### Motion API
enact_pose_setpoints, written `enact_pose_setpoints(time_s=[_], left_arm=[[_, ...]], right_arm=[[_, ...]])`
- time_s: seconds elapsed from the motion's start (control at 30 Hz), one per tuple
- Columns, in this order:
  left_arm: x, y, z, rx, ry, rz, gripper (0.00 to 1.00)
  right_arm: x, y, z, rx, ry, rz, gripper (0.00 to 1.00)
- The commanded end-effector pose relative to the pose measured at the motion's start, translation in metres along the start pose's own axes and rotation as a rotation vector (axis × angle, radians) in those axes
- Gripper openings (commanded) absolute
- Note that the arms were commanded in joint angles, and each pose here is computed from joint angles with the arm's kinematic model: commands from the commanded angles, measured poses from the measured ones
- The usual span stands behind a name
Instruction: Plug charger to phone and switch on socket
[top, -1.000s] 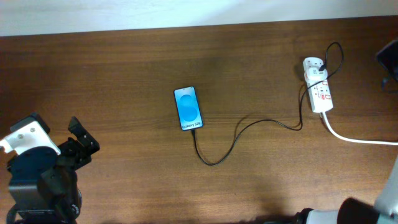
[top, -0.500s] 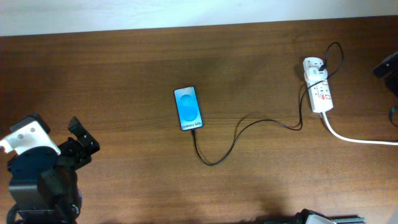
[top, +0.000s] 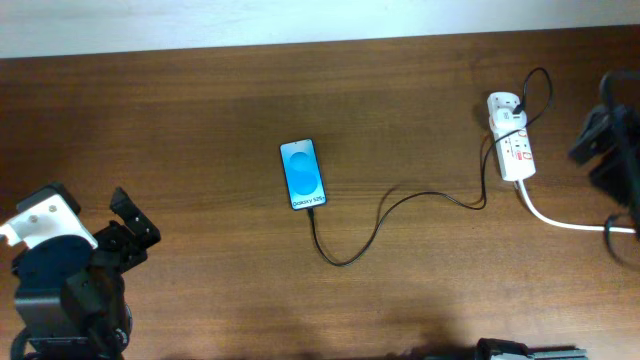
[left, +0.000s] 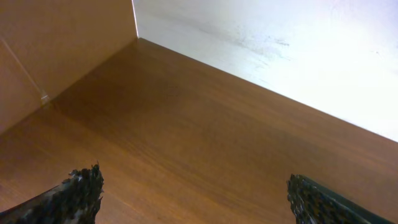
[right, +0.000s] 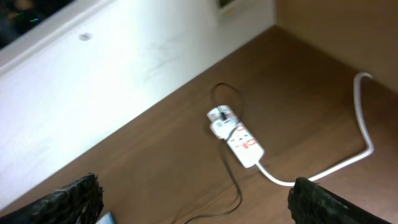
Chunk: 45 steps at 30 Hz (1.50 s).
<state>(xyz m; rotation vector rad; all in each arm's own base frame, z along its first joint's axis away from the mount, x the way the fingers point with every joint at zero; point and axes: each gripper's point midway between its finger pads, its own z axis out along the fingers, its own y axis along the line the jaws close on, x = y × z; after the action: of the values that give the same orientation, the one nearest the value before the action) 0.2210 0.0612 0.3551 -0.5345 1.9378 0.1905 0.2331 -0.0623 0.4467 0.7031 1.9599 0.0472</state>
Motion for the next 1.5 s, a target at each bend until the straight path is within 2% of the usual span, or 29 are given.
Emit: enact_pose_setpoints(time_s=[0.0, 0.07, 0.13, 0.33, 0.5, 0.77, 1.03, 1.2, 1.47], left_arm=[[0.000, 0.004, 0.000, -0.017, -0.006, -0.012, 0.99], [0.000, 0.004, 0.000, -0.017, -0.006, -0.012, 0.99], [0.000, 0.004, 0.000, -0.017, -0.006, -0.012, 0.99], [0.000, 0.004, 0.000, -0.017, -0.006, -0.012, 0.99], [0.000, 0.004, 0.000, -0.017, -0.006, -0.012, 0.99], [0.000, 0.004, 0.000, -0.017, -0.006, -0.012, 0.99], [0.000, 0.004, 0.000, -0.017, -0.006, -0.012, 0.99], [0.000, 0.004, 0.000, -0.017, -0.005, -0.012, 0.99], [0.000, 0.004, 0.000, -0.017, -0.006, -0.012, 0.99]], right_arm=[[0.016, -0.008, -0.023, -0.022, -0.060, -0.100, 0.99], [0.032, -0.016, -0.025, -0.054, -0.131, -0.122, 0.99], [0.059, -0.017, -0.020, -0.168, -0.250, -0.110, 0.99], [0.139, -0.013, 0.023, -0.441, -0.449, -0.126, 0.98], [0.171, -0.018, 0.059, -0.478, -0.521, -0.115, 0.99], [0.210, -0.041, 0.111, -0.380, -0.470, -0.107, 0.99], [0.247, -0.048, 0.137, -0.336, -0.392, -0.278, 0.98], [0.256, -0.047, 0.139, -0.332, -0.371, -0.394, 0.98], [0.257, -0.045, 0.139, -0.346, -0.367, -0.395, 0.98]])
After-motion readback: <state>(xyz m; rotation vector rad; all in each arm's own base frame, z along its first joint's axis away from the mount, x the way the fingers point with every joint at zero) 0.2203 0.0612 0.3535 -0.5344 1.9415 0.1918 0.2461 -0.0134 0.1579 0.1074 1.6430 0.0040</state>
